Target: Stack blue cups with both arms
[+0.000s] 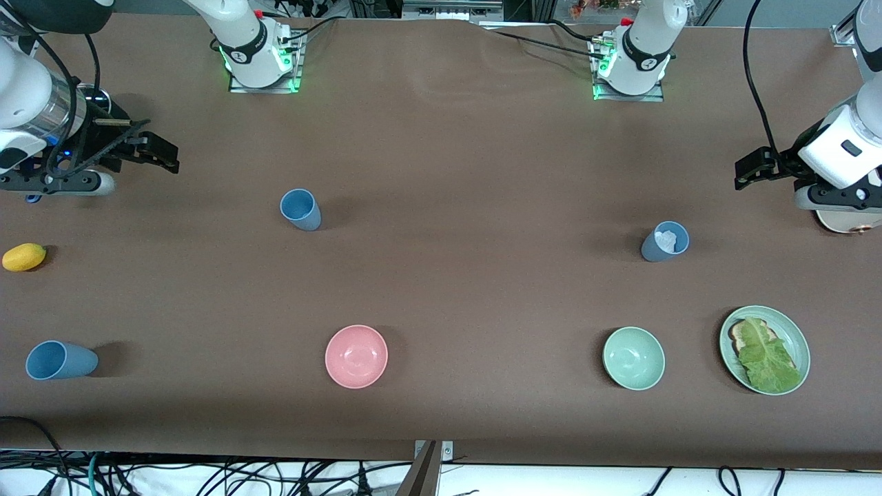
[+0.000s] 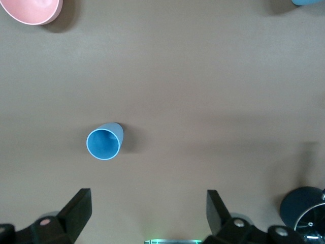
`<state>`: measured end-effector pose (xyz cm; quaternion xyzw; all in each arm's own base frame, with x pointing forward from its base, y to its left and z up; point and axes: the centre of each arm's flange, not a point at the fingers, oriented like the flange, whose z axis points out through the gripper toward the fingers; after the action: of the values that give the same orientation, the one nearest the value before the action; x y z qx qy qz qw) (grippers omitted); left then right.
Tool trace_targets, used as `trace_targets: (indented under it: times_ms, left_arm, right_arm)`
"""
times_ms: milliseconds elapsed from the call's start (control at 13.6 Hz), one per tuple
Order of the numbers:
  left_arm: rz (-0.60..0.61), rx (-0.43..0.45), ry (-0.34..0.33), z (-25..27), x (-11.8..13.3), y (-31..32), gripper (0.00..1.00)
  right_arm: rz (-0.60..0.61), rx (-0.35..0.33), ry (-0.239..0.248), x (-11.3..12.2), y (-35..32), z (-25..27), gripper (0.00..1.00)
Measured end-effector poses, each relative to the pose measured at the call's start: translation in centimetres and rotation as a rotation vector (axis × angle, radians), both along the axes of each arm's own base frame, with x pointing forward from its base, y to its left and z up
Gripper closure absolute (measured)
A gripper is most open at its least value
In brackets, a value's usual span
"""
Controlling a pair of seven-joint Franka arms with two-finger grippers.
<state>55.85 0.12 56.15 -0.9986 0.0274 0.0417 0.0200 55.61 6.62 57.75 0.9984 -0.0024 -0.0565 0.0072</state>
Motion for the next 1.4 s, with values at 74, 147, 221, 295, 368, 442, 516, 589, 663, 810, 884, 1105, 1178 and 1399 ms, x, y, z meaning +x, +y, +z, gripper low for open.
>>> trace_targets:
  times_ms: [74,147,221,295,368,442,516,589,663,810,884,1105,1178,1399]
  left_arm:
    - [-0.003,0.0,0.005,-0.1,0.0,-0.2,0.0]
    - [-0.007,0.0,0.017,-0.4,0.0,-0.4,0.0]
    - [-0.009,0.0,0.039,-1.1,0.1,-0.6,0.0]
    - [-0.009,0.0,0.069,-2.1,0.2,-0.7,0.0]
    - [-0.009,0.0,0.1,-3.4,0.5,-0.7,0.0]
    - [-0.008,0.001,0.129,-4.9,0.9,-0.6,0.0]
    - [-0.007,0.006,0.16,-6.5,1.4,-0.4,0.0]
    - [-0.005,0.014,0.191,-8.3,1.8,-0.1,0.0]
    - [-0.002,0.015,0.212,-10.1,2.4,0.2,0.0]
    - [0.008,0.013,0.241,-13.6,3.4,1.3,0.0]
    - [0.018,0.009,0.254,-15.5,3.8,2.1,0.0]
    - [0.001,-0.015,0.257,-21.7,4.4,5.0,0.0]
    - [-0.009,-0.02,0.253,-23.6,4.2,5.4,0.0]
    - [-0.028,-0.025,0.21,-27.9,2.8,5.1,0.0]
  right_arm:
    - [0.0,0.0,0.0,0.0,0.0,0.0,0.0]
    - [0.0,0.0,0.0,0.0,0.0,0.0,0.0]
    - [0.0,0.0,0.0,0.0,0.0,0.0,0.0]
    - [0.0,0.0,0.0,0.0,0.0,0.0,0.0]
    - [0.0,0.0,0.0,0.0,0.0,0.0,0.0]
    - [0.001,0.0,0.0,0.0,0.0,0.0,0.0]
    - [0.001,0.0,0.0,0.0,0.0,0.0,0.0]
    - [0.001,0.0,-0.001,0.0,0.0,0.0,0.0]
    - [0.001,0.0,-0.001,0.0,0.0,0.0,0.0]
    - [0.001,0.0,-0.001,0.0,0.0,0.0,0.0]
    - [0.001,0.0,-0.001,0.0,0.1,0.0,0.0]
    - [0.001,0.0,-0.001,0.0,0.1,0.0,0.0]
    - [0.001,0.0,0.0,0.0,0.1,0.0,0.0]
    - [0.001,0.0,0.0,0.1,0.1,0.0,0.0]
